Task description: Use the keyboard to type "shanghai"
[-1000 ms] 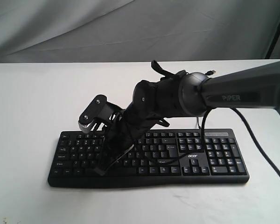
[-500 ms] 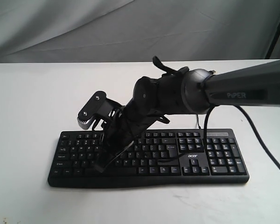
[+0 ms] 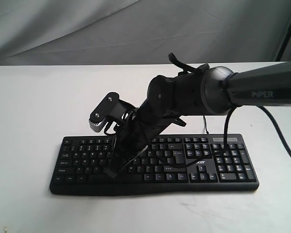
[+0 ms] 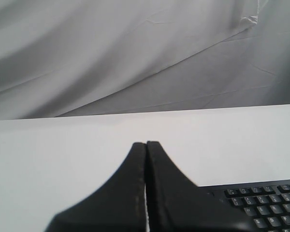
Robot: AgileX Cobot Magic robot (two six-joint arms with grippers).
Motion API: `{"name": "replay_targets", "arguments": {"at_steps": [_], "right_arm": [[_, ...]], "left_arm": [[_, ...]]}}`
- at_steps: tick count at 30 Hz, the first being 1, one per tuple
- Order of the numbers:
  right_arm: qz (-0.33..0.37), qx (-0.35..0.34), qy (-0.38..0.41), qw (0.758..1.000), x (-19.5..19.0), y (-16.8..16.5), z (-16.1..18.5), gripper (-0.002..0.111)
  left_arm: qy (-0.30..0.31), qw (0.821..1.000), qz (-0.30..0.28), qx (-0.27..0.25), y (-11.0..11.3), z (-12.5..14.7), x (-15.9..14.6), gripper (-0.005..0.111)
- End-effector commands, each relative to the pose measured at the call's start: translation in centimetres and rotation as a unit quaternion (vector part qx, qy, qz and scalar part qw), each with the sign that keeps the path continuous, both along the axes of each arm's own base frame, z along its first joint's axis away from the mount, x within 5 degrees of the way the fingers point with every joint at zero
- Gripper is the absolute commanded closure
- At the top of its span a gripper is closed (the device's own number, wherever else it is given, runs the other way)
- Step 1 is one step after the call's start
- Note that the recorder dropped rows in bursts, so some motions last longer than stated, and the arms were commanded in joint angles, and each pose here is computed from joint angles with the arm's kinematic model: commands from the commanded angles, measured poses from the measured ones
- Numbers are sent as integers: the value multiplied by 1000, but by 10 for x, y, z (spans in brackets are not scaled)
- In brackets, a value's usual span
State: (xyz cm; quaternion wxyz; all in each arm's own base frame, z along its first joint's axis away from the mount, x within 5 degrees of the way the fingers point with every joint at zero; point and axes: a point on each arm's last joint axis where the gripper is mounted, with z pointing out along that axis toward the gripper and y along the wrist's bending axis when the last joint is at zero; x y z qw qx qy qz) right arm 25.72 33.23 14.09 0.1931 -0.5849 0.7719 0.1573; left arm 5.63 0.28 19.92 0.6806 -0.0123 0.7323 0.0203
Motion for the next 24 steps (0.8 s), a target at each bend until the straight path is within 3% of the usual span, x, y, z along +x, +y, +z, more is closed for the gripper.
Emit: {"name": "replay_targets", "arguments": {"at_steps": [1, 24], "right_arm": [[-8, 7, -10, 1000, 3, -2, 3, 108], [-9, -5, 16, 1000, 1, -1, -20, 108]], "left_arm": [[-3, 1000, -3, -2, 0, 0, 0, 107], [-3, 1000, -3, -2, 0, 0, 0, 107]]}}
